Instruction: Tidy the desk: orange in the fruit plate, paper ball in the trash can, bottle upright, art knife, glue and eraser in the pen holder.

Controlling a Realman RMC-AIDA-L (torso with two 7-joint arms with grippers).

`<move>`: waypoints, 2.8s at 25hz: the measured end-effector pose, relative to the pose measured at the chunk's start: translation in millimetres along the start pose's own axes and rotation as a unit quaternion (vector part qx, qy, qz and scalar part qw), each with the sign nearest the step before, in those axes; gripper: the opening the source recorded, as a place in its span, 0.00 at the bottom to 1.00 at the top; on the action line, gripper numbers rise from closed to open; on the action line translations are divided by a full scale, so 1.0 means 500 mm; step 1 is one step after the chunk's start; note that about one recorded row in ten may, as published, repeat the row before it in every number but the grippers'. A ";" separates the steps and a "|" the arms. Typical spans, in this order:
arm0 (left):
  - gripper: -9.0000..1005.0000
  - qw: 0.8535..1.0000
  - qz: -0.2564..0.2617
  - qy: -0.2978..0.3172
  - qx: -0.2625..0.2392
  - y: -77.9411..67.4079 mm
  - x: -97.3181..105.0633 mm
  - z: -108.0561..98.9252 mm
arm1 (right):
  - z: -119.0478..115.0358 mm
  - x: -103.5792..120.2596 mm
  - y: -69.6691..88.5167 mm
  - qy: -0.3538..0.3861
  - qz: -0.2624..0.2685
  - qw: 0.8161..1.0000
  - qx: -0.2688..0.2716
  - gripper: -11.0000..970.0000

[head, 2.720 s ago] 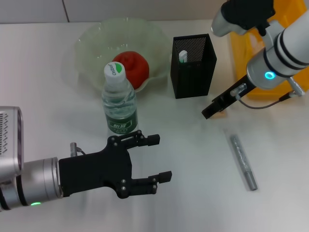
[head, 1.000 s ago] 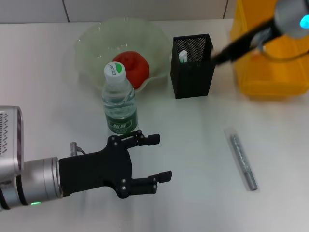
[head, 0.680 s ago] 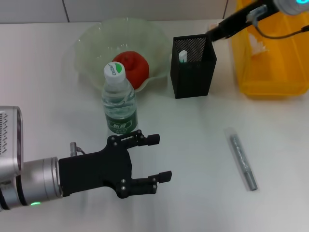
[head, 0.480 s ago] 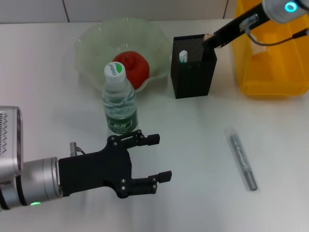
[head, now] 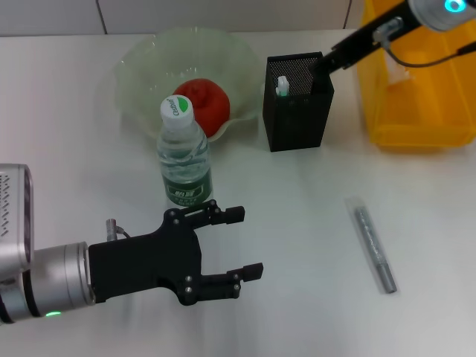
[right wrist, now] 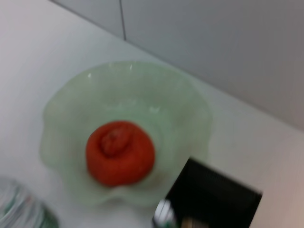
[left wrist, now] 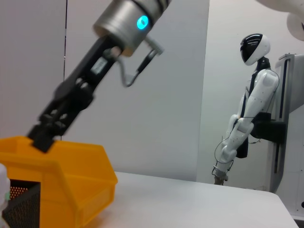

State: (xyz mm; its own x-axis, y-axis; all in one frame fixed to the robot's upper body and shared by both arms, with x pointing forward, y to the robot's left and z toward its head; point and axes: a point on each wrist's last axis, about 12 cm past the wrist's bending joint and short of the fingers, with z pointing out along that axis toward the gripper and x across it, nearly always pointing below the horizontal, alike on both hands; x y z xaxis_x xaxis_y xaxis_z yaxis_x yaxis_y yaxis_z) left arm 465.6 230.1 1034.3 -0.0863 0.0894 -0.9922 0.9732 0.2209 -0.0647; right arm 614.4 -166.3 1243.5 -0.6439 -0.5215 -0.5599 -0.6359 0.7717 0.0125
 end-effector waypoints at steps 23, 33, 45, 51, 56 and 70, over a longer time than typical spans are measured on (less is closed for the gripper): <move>0.79 1.000 -0.002 -0.002 0.003 -0.003 0.001 -0.003 | 0.067 0.205 0.043 0.158 0.090 0.983 -0.018 0.69; 0.79 1.000 -0.001 -0.001 0.002 -0.005 0.003 -0.004 | 0.108 0.211 0.034 0.178 0.104 0.978 -0.022 0.69; 0.79 1.000 0.001 -0.002 0.004 -0.002 -0.001 -0.002 | 0.124 0.220 0.027 0.179 0.114 0.977 -0.020 0.56; 0.79 1.000 0.000 -0.002 0.004 -0.002 -0.001 -0.002 | 0.133 0.226 0.024 0.180 0.120 0.976 -0.020 0.40; 0.79 1.000 0.000 -0.002 0.003 -0.003 -0.001 -0.002 | 0.138 0.224 0.023 0.177 0.121 0.977 -0.020 0.41; 0.79 1.000 -0.001 -0.002 0.002 -0.005 0.002 -0.004 | 0.154 0.226 0.021 0.186 0.120 0.975 -0.025 0.34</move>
State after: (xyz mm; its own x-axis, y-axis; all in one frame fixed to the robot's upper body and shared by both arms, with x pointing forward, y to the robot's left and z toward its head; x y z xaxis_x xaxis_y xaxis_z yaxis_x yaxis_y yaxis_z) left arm 462.6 231.4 1033.5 -0.0875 0.0855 -0.9925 0.9740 0.2165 -0.0672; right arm 567.5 -189.3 1116.6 -0.8807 -0.4309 -0.1966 -0.4616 0.8739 0.1526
